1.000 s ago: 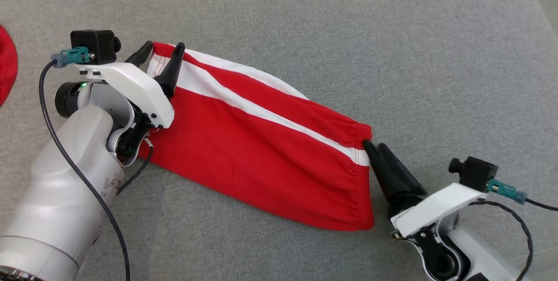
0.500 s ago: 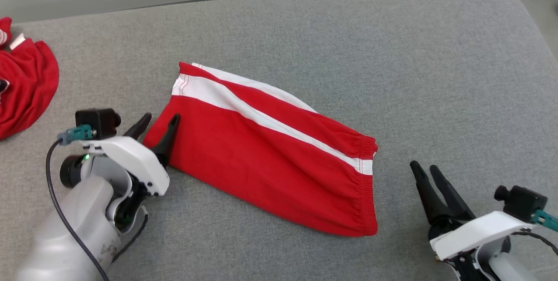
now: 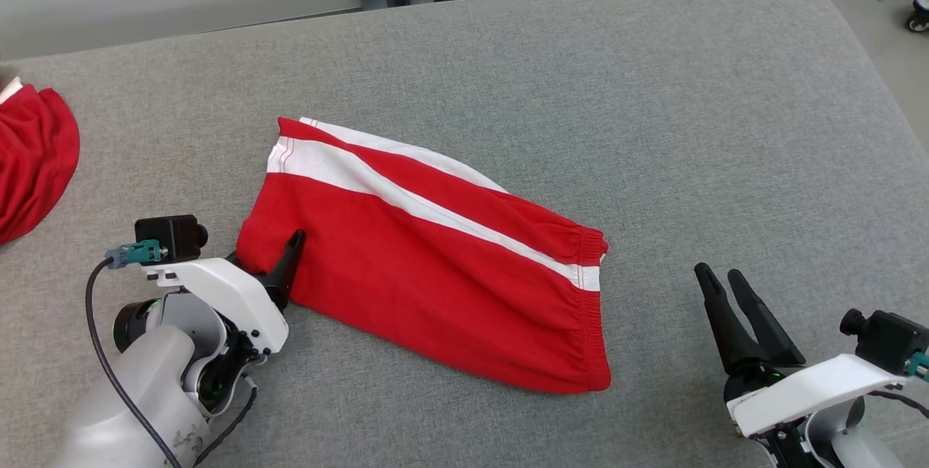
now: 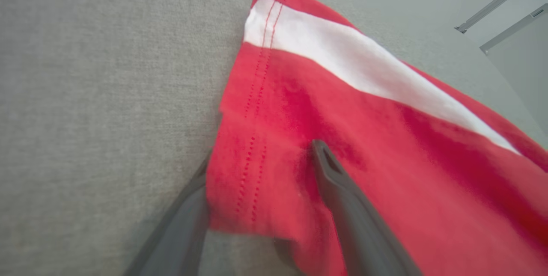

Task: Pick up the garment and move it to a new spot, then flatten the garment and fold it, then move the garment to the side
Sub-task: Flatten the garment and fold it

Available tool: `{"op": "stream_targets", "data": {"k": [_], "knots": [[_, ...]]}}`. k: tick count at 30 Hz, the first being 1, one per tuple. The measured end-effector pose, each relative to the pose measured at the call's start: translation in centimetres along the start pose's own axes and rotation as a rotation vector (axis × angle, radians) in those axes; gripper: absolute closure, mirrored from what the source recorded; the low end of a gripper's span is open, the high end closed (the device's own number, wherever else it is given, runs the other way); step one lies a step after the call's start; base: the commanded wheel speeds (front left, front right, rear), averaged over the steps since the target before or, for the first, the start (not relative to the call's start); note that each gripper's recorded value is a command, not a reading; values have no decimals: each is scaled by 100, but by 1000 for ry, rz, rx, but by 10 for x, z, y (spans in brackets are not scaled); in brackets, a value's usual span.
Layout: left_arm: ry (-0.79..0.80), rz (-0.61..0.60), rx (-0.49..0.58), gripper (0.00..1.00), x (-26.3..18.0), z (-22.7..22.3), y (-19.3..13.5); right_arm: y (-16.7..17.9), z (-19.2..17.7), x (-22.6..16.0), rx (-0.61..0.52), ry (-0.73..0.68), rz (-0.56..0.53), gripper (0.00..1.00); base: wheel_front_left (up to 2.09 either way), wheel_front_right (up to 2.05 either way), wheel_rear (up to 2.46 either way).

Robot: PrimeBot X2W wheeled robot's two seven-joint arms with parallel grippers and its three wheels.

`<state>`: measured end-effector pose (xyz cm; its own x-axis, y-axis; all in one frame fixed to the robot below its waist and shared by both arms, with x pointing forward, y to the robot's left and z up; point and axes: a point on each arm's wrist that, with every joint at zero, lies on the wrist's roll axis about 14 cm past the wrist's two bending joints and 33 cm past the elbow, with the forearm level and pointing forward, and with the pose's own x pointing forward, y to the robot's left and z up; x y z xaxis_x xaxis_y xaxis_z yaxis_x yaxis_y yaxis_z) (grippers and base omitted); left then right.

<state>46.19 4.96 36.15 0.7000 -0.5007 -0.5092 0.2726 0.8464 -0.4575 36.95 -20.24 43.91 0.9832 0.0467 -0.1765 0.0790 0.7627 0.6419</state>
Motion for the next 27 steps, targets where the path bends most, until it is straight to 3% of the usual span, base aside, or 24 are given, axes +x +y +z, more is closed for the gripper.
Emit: {"op": "stream_targets", "data": {"k": [1, 2, 3, 12, 27], "knots": [[2, -3, -1, 69, 0, -1, -1, 1, 0, -1, 2, -2, 0, 0, 0, 0, 0], [2, -5, -1, 94, 1, -1, -2, 1, 1, -1, 3, -1, -1, 0, 0, 0, 0], [0, -5, -1, 100, 1, 0, -3, 2, 2, -1, 2, -6, 1, 0, 0, 0, 0], [-97, 29, -77, 100, -13, 1, 4, 13, 5, 1, 1, -7, 26, 0, 0, 0, 0], [-300, 139, -251, 100, -76, -11, 15, 32, -9, 18, -92, 140, 89, 0, 0, 0, 0]]}}
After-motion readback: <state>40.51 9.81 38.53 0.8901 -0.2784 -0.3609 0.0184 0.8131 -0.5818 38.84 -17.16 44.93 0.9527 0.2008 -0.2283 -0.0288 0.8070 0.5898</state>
